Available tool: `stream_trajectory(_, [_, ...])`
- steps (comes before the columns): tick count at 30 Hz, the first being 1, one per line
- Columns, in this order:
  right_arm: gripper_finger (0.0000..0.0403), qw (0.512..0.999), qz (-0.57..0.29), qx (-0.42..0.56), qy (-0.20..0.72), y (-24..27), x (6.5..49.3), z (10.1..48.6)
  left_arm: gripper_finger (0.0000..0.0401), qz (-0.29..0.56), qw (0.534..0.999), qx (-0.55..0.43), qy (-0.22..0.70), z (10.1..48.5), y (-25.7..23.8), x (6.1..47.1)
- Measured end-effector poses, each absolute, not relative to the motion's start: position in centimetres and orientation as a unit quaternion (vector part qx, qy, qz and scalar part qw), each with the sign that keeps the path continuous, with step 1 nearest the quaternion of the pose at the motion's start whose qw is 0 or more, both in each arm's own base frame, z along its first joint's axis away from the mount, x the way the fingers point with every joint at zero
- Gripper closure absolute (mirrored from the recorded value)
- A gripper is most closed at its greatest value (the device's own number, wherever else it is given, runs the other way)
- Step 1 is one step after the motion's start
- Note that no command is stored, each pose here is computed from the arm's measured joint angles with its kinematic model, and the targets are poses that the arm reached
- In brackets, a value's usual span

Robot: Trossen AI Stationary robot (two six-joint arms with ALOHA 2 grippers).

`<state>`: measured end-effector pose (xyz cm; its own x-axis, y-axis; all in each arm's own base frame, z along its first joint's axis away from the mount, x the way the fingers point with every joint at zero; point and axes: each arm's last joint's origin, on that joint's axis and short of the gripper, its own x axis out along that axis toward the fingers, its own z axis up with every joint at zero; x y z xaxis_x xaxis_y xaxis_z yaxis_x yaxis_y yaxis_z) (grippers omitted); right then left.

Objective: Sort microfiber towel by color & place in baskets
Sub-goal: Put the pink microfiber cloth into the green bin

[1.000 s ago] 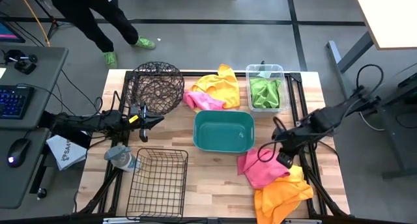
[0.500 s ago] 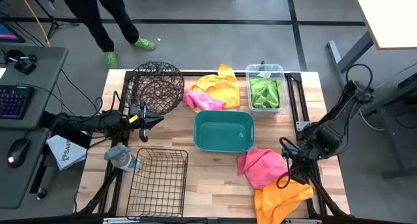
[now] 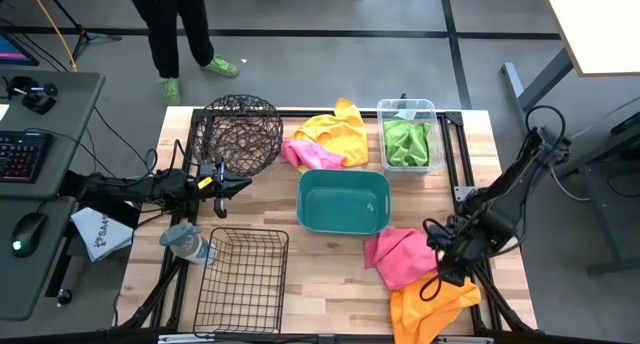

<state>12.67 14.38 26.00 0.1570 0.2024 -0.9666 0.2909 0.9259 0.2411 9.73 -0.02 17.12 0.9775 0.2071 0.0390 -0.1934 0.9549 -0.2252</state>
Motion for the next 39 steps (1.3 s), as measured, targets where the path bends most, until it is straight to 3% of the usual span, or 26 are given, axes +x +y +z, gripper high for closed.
stream_trajectory(5, [0.0118,0.724,-0.044,0.147,0.672,15.2,13.4,24.5,0.0401,0.101,0.988,-0.111,-0.031,17.1,0.0,9.7])
stream_trajectory(8, [0.0152,0.718,-0.055,0.140,0.679,15.5,13.7,23.9,0.0401,0.101,0.988,-0.111,-0.031,17.1,0.0,9.7])
stream_trajectory(11, [0.0227,0.712,-0.061,0.134,0.687,15.8,13.9,23.5,0.0401,0.101,0.988,-0.111,-0.031,17.1,0.0,9.7])
stream_trajectory(14, [0.0353,0.700,-0.051,0.140,0.699,15.9,13.9,23.4,0.0401,0.101,0.988,-0.111,-0.031,17.1,0.0,9.7])
stream_trajectory(15, [0.0376,0.698,-0.045,0.142,0.701,16.0,13.8,23.4,0.0401,0.101,0.988,-0.111,-0.031,17.1,0.0,9.7])
stream_trajectory(19, [0.0395,0.701,-0.043,0.155,0.695,15.6,13.8,25.3,0.0401,0.101,0.988,-0.111,-0.031,17.1,0.0,9.7])
stream_trajectory(23, [0.0400,0.750,-0.037,0.173,0.637,14.8,14.1,30.3,0.0401,0.101,0.988,-0.111,-0.031,17.1,0.0,9.7])
stream_trajectory(31, [0.0402,0.935,-0.006,0.142,0.324,12.1,14.8,43.7,0.0401,0.101,0.988,-0.111,-0.031,17.1,0.0,9.7])
stream_trajectory(35, [0.0402,0.973,0.001,0.097,0.211,10.5,16.1,47.3,0.0401,0.101,0.988,-0.111,-0.031,17.1,0.0,9.7])
stream_trajectory(39, [0.0402,0.985,-0.026,0.071,0.156,9.0,18.6,48.2,0.0401,0.101,0.988,-0.111,-0.031,17.1,0.0,9.7])
